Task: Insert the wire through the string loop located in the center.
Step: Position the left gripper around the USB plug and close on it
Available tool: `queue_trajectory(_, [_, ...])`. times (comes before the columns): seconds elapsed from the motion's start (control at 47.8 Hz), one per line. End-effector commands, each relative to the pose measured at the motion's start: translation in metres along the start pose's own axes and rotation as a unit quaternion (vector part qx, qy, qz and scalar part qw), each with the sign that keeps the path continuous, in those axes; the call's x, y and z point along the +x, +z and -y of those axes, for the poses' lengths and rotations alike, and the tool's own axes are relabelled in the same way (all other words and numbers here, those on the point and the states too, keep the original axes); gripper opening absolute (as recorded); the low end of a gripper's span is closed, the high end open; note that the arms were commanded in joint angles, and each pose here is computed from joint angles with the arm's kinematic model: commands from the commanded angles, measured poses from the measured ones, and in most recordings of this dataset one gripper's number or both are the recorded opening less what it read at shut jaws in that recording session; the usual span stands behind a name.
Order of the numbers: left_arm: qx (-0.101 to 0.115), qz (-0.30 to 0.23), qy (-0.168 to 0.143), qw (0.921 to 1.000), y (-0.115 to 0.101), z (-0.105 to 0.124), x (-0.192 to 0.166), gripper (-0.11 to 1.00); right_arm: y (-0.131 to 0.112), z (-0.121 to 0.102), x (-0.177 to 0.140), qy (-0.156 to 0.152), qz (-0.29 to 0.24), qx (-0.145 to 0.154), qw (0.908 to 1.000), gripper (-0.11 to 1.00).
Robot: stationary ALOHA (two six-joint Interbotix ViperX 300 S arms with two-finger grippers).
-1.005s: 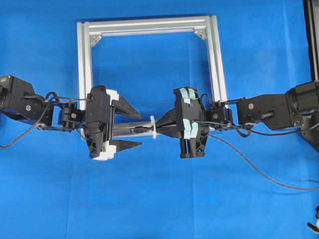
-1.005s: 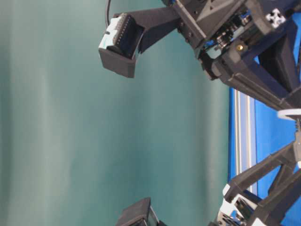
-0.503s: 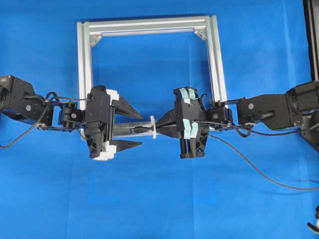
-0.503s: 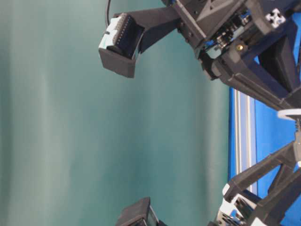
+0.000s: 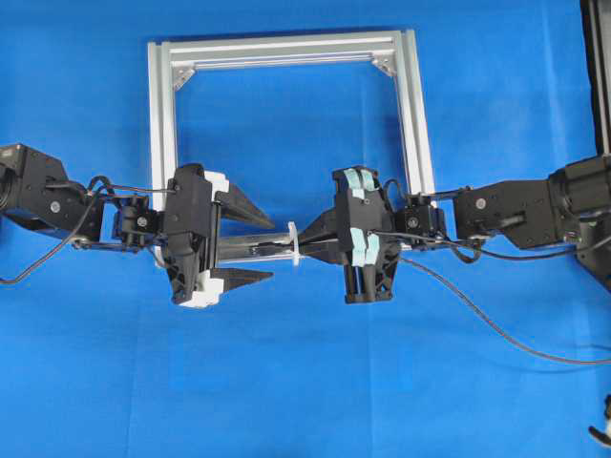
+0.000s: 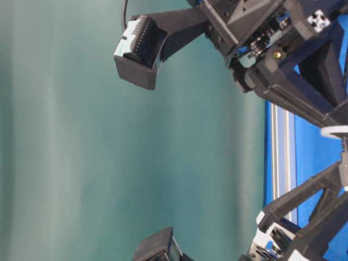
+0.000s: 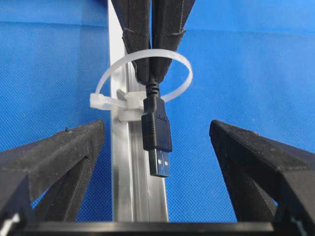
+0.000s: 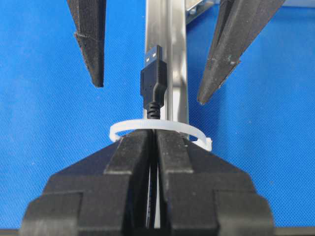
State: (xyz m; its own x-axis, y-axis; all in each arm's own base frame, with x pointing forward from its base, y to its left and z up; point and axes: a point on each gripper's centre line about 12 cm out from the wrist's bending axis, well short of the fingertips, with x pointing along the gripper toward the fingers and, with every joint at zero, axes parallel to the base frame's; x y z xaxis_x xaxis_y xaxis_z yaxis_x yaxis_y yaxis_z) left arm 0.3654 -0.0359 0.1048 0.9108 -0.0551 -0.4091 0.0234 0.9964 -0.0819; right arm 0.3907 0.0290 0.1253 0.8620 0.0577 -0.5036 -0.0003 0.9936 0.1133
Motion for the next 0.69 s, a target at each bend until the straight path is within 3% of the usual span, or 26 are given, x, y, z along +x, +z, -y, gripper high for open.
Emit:
queue_trajectory(0.0, [0.000,0.015,-0.003,0.9999,0.0096,0.0023,0.0002,0.92,0.0087,-0.0024,-0.0019,0.003,0.014,-0.001,0.9999,-0.02])
queue_trajectory(0.44, [0.000,0.013,-0.005,0.9999,0.0095,0.0035,0.0009,0.89,0.0076,-0.0017,-0.0017,0.003,0.012,-0.002,0.9999,-0.02])
queue_trajectory(0.544, [0.000,0.013,-0.004,0.9999,0.0100,0.0035,0.0009,0.69,0.0087,-0.0018,-0.0019,0.003,0.014,-0.002,0.9999,-0.02])
queue_trajectory(0.67, [0.002,0.017,-0.004,0.9998,0.0101,0.0029,0.0006,0.30,0.0079,-0.0023,-0.0020,0.003,0.012,-0.001,0.9999,-0.02])
